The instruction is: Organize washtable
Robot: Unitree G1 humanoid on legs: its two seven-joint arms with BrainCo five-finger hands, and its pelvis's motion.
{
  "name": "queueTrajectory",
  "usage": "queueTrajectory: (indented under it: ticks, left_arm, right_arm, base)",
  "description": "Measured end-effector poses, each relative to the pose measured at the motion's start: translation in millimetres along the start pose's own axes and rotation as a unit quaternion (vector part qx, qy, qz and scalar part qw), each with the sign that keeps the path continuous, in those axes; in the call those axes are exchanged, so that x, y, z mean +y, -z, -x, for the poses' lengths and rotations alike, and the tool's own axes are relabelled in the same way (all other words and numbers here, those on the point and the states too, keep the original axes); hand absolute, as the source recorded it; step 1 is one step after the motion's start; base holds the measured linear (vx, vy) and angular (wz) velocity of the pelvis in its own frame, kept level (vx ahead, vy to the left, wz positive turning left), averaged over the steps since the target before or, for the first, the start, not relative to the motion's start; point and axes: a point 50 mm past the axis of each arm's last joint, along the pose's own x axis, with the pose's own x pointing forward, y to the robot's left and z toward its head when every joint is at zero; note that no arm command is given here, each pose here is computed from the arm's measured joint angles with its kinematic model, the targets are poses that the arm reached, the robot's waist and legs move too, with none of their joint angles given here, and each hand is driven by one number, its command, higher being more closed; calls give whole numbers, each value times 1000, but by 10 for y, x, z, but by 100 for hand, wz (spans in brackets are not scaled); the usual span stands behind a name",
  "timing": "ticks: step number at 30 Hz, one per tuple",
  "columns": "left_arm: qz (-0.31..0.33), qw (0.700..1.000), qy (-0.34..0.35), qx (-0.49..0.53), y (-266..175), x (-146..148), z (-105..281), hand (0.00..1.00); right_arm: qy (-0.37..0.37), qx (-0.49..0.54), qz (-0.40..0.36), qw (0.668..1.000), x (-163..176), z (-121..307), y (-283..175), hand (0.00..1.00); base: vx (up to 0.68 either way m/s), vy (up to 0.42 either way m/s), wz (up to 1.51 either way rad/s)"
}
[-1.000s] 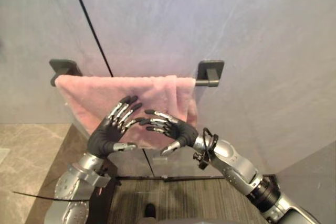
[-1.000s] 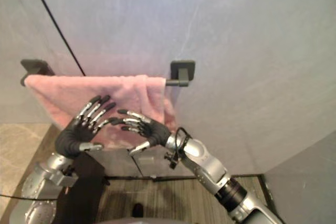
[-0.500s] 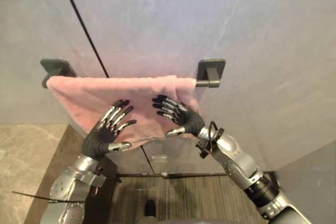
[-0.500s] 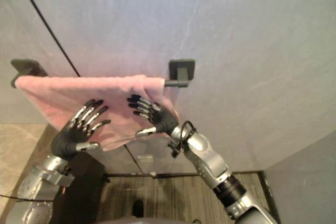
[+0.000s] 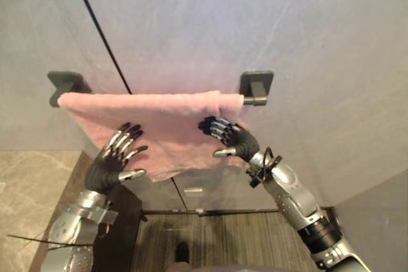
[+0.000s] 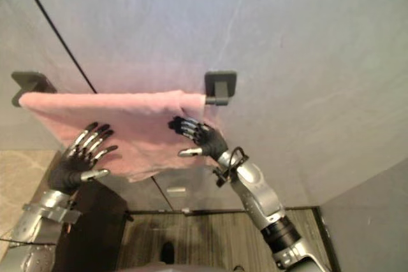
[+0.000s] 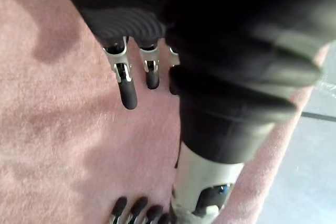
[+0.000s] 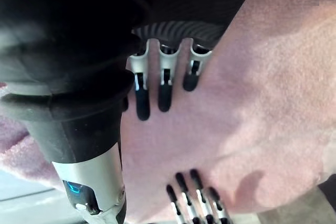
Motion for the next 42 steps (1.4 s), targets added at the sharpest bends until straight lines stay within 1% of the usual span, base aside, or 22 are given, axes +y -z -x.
queueTrajectory:
  ticks: [1,3,4,5,10,15,29,31,33,36,42]
  left_arm:
    - [1,1000,-20,-7,-8,46,26,0]
    - [1,1000,-21,-7,-8,47,26,0]
    - [2,999,-52,-6,28,111,69,0]
    - [0,998,-67,-5,41,144,93,0]
    - [-8,997,-78,-7,28,184,116,0]
    - [7,995,-104,-1,106,210,156,0]
    - [5,994,-113,-3,97,241,176,0]
    - [2,993,-117,-6,81,260,185,0]
    - [-1,993,-121,-8,63,282,197,0]
    - [-2,992,-122,-9,61,287,200,0]
    - [-5,991,-130,-13,39,314,218,0]
  right_arm:
    - [25,-4,-3,1000,-79,83,-3,0]
    - [26,-5,-3,1000,-82,85,-6,0]
    - [42,-15,-8,999,-97,177,-29,0]
    - [43,-15,-9,999,-100,188,-26,0]
    - [47,-14,-15,999,-97,205,-6,0]
    - [41,-15,-17,999,-87,201,-5,0]
    - [25,-17,-33,999,-84,209,-9,0]
    - [18,-18,-35,999,-112,251,-53,0]
    - [19,-33,-22,999,-176,341,-169,0]
    - [55,-51,-16,997,-320,478,-274,0]
    - [93,-61,3,994,-465,628,-356,0]
  base:
    - [0,0,0]
    - [0,0,0]
    - [0,0,0]
    - [0,0,0]
    - [0,0,-1]
    - [0,0,-2]
    - [0,0,0]
    - [0,0,0]
    - [0,0,4]
    - [0,0,1]
    - [0,0,-1]
